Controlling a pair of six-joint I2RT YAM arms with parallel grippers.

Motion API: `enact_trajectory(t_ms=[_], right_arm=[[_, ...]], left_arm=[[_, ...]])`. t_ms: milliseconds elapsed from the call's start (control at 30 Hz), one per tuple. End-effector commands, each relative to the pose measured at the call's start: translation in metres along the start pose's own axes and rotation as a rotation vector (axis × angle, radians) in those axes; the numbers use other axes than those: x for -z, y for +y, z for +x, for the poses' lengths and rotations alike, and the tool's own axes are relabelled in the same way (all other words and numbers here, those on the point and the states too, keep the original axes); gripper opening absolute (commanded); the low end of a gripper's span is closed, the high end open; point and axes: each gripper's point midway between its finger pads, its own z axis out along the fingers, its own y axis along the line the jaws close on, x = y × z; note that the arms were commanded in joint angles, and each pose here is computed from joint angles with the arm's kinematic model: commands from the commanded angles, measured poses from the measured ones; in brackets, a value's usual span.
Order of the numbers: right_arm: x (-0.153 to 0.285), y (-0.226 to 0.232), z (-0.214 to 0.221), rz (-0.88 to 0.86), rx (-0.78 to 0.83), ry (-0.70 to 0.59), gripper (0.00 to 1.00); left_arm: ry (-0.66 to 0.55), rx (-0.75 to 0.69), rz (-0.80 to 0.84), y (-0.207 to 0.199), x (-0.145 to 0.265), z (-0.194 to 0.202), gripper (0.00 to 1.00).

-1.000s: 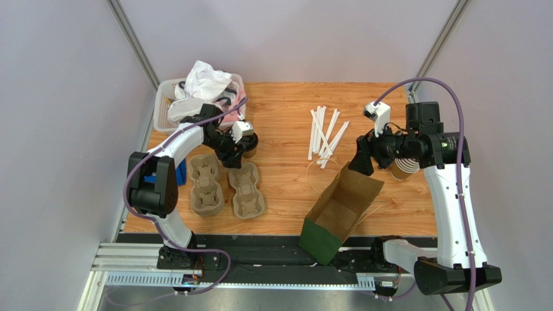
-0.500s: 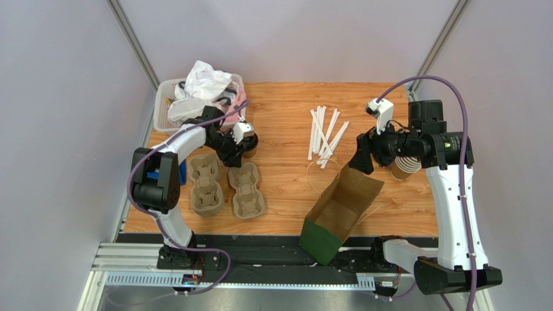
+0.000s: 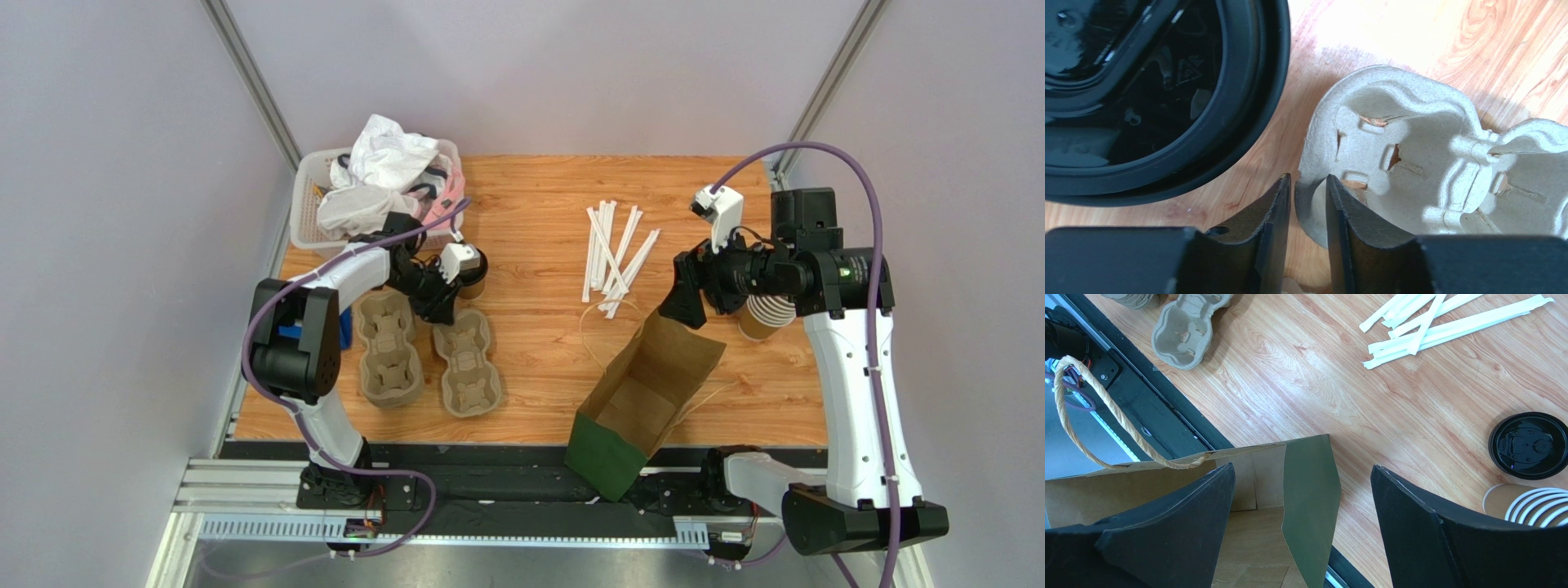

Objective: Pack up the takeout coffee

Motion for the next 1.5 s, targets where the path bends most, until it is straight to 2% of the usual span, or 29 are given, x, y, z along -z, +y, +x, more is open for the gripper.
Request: enact_trajectory(t_ms=[0,100,333,433,467,633,667,733,933,1100,1267,1467], right_arm=[[0.015,0.021,0.035,-0.044,-0.090,0.135,0.86],[0.015,0.022,0.034,-0.049,-0.090,0.134,0.86],[0.016,0.023,0.034,-0.052,-0.087,0.130,0.86],[0.016,0.023,0.034,-0.052,-0.085,0.129,0.86],[0.016,0.023,0.035,-0.050,-0.082,0.134,0.86],[0.017,0.020,0.039,-0.037,-0.083,0.142,0.86],[0.017,0.019,0.040,-0.030,-0.082,0.145,0.86],[0.016,0.017,0.043,-0.022,-0.081,0.155,0.87],[0.018,0.012,0.046,-0.001,-0.065,0.169,0.87],[0.020,0.010,0.045,0.005,-0.046,0.179,0.86],[0.018,0.007,0.053,0.008,-0.032,0.210,0.79],[0.022,0.006,0.059,0.014,0.017,0.232,0.75]], left_arm=[[-0.067,-0.016,0.019,-0.008,0.002,-0.015,0.37],[-0.058,0.003,0.015,-0.005,-0.001,-0.014,0.42],[-0.067,0.003,0.011,-0.002,-0.004,-0.021,0.43],[-0.071,-0.007,0.018,-0.004,-0.004,-0.023,0.37],[-0.071,-0.013,0.016,-0.005,-0.003,-0.023,0.31],[-0.059,-0.027,0.030,-0.017,0.007,-0.021,0.15],[-0.071,-0.046,0.020,-0.019,0.015,-0.025,0.08],[-0.072,-0.049,0.018,-0.026,0.023,-0.024,0.01],[-0.150,-0.103,-0.038,-0.051,0.079,-0.056,0.00],[-0.241,-0.198,-0.142,-0.073,0.155,-0.103,0.00],[-0.387,-0.296,-0.233,-0.100,0.226,-0.151,0.00],[-0.509,-0.325,-0.282,-0.130,0.283,-0.183,0.00]])
